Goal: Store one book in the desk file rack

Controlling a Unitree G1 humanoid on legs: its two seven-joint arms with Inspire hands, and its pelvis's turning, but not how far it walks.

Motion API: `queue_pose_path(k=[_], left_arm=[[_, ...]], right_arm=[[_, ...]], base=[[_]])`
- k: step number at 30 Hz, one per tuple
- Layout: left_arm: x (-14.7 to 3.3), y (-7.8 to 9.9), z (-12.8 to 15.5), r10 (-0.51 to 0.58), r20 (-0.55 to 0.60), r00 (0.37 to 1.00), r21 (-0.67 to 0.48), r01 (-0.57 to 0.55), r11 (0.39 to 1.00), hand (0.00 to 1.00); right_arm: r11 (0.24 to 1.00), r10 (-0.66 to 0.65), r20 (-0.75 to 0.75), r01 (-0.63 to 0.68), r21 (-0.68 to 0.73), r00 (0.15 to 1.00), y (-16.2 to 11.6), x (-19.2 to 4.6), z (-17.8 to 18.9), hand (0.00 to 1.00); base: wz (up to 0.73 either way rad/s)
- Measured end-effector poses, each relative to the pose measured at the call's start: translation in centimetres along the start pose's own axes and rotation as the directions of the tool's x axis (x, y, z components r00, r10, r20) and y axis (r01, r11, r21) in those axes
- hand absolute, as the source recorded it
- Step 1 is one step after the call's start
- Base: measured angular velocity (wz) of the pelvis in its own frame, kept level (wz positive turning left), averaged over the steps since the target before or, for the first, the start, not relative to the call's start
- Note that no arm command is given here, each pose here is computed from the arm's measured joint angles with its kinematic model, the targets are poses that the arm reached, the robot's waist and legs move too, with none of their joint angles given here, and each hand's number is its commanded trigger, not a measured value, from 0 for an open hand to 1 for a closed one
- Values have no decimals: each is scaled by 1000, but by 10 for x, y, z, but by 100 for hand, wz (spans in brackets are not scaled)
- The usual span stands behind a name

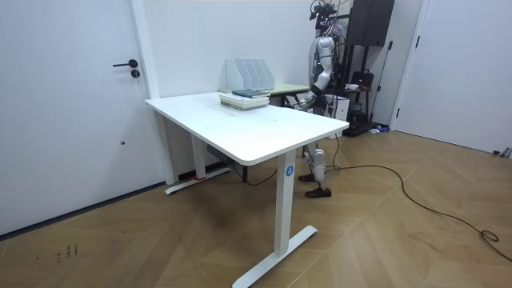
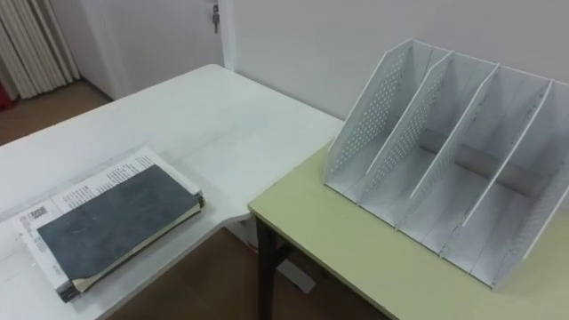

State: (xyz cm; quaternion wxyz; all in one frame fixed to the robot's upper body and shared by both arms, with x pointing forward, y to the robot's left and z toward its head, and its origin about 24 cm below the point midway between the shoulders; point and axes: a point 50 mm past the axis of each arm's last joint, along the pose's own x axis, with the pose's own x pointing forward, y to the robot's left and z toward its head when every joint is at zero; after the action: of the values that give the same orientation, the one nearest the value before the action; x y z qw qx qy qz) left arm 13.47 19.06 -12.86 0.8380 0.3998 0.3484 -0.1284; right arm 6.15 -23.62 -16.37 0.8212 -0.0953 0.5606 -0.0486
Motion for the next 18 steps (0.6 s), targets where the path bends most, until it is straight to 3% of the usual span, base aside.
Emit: queue_pose_path(k=[6, 10, 18], left_arm=[[0, -7, 23, -43, 121, 992, 179, 21, 984, 0], [-2, -3, 48, -66, 246, 967, 312, -15, 950, 0], [-6, 3, 69, -63, 351, 934, 424, -98, 900, 0]], right_arm=[[1000, 12, 9, -12, -10, 1000, 1, 1, 3, 0], [1000, 14, 18, -14, -22, 1000, 1, 1, 7, 0], [997, 20, 24, -18, -70, 1000, 3, 3, 11, 0]], base=[[-4], [0], [3]])
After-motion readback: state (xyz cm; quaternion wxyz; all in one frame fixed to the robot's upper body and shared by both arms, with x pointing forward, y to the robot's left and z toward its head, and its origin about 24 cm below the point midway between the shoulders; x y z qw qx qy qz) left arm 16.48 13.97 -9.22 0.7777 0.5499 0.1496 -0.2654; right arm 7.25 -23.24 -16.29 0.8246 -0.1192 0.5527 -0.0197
